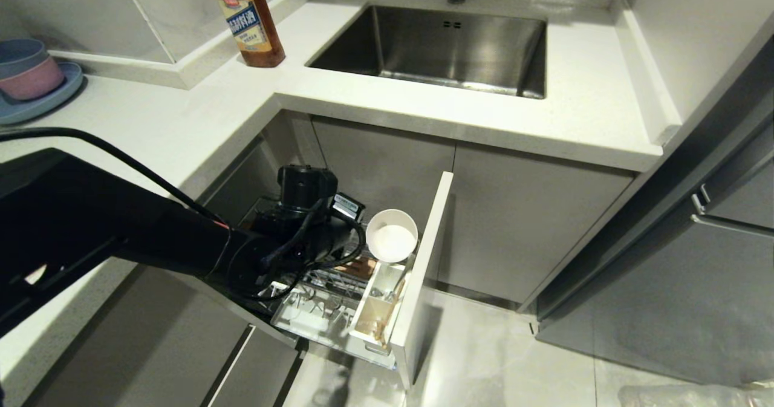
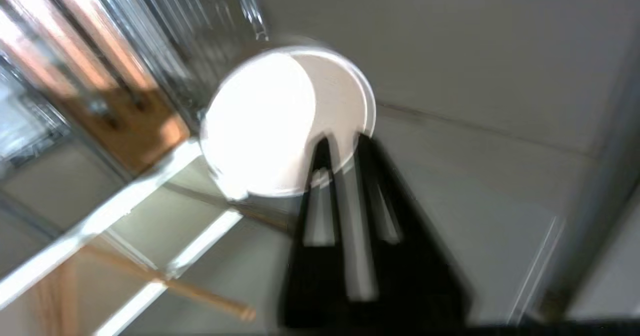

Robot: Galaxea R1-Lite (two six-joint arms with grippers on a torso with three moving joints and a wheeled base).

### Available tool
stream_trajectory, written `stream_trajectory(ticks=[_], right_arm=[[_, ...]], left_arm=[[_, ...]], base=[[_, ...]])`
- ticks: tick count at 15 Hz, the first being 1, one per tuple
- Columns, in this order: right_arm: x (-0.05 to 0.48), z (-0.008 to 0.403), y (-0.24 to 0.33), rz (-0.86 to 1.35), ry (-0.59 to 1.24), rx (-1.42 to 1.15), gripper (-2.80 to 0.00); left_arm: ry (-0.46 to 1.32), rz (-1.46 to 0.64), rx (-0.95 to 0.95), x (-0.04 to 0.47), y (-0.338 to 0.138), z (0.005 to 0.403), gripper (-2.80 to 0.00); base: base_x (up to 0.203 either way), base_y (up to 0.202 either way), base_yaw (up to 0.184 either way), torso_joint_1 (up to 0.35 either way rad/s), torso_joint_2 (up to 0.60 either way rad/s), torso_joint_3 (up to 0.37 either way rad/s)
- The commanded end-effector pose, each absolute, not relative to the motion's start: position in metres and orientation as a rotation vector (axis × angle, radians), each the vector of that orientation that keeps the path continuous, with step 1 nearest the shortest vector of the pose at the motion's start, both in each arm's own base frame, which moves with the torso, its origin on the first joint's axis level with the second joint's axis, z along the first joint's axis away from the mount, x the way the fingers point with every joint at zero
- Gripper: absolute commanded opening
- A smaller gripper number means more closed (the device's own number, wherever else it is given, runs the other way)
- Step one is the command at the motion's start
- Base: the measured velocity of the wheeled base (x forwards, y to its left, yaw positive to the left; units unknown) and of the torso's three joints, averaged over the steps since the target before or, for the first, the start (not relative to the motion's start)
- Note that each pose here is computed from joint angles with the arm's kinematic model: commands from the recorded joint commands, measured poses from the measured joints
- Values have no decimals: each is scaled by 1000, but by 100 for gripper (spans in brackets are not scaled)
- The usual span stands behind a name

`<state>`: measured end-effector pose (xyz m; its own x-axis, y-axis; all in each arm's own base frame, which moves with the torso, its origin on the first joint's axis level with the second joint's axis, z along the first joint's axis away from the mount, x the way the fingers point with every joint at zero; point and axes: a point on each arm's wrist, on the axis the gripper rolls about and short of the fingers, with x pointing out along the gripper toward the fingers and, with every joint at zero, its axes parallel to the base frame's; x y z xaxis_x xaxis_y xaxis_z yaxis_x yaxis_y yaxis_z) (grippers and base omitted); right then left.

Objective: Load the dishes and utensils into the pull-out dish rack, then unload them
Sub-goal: Pick up the bowl and place it in the cupboard

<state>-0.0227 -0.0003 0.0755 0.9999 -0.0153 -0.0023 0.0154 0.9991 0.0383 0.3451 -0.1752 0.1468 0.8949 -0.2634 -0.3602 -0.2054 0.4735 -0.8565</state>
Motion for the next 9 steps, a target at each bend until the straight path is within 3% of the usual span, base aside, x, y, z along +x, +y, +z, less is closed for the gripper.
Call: stream_trajectory(ticks=[1,9], right_arm=[[-23,75,0,-15,3,38,-280],[-23,75,0,-15,4,38,-280]], left_arm=[[474,-51,-1103,347,-179,150,0],[536,-78,-1146,367,-195,131,0]], base=[[0,0,0,0,0,0],[0,0,0,0,0,0]])
